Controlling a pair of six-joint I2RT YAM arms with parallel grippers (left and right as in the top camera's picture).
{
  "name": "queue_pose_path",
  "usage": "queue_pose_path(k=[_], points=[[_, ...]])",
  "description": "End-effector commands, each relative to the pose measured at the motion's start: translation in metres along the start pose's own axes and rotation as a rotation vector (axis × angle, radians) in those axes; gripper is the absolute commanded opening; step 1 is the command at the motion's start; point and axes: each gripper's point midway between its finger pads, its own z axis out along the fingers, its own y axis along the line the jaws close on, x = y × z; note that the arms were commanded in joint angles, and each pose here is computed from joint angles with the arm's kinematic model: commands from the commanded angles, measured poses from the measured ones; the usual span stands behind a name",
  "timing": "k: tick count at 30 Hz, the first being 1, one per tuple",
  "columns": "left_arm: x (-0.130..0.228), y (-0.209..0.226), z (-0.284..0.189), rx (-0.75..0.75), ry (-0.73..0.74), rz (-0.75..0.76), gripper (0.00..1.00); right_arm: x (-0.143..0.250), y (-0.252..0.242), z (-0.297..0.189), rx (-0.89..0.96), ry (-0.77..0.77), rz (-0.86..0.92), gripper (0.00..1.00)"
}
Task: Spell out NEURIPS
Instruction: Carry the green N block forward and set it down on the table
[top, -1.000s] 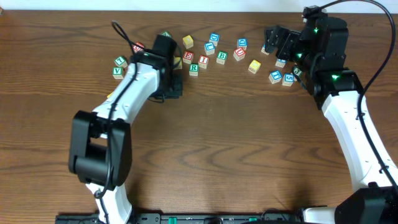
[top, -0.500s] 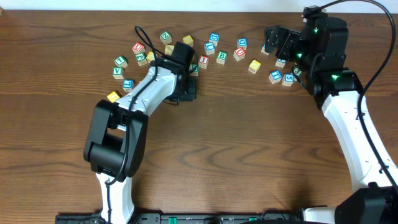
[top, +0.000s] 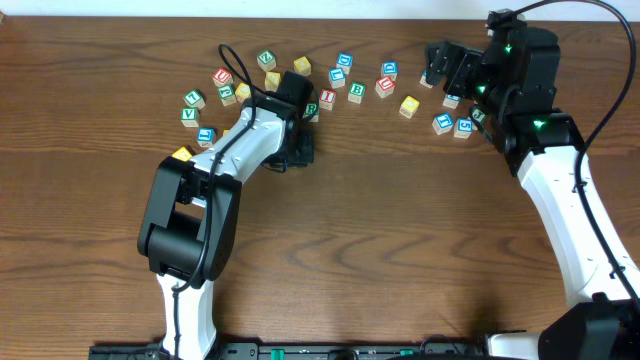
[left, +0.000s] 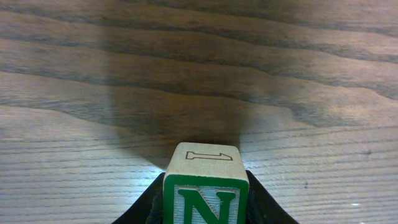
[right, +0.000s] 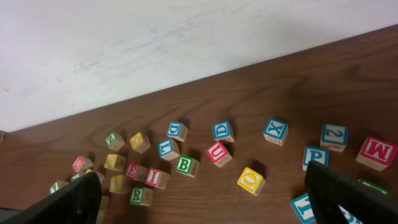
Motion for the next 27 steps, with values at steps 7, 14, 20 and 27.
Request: queue_pose_path(k=[7, 14, 20, 27], points=[[-0.0014, 0.0085, 0.0055, -0.042, -0.006, -0.011, 0.33, -0.0068, 0.0042, -0.0030, -0.003, -0.018, 0.007, 0.99], [-0.0006, 0.0089, 0.0055, -0.043, -0.002, -0.011, 0.36, -0.0068, 0.0042, -0.0030, -0.003, -0.018, 0.007, 0.99], [-0.0004, 0.0090, 0.0055, -0.043, -0.002, -0.011, 0.39, -0.0068, 0.0042, -0.0030, -0.003, -0.018, 0.007, 0.99], [-0.0003, 0.0090, 0.0055, -0.044, -0.001, -0.011, 0.39, -0.0068, 0.0042, -0.0030, -0.003, -0.018, 0.007, 0.99]])
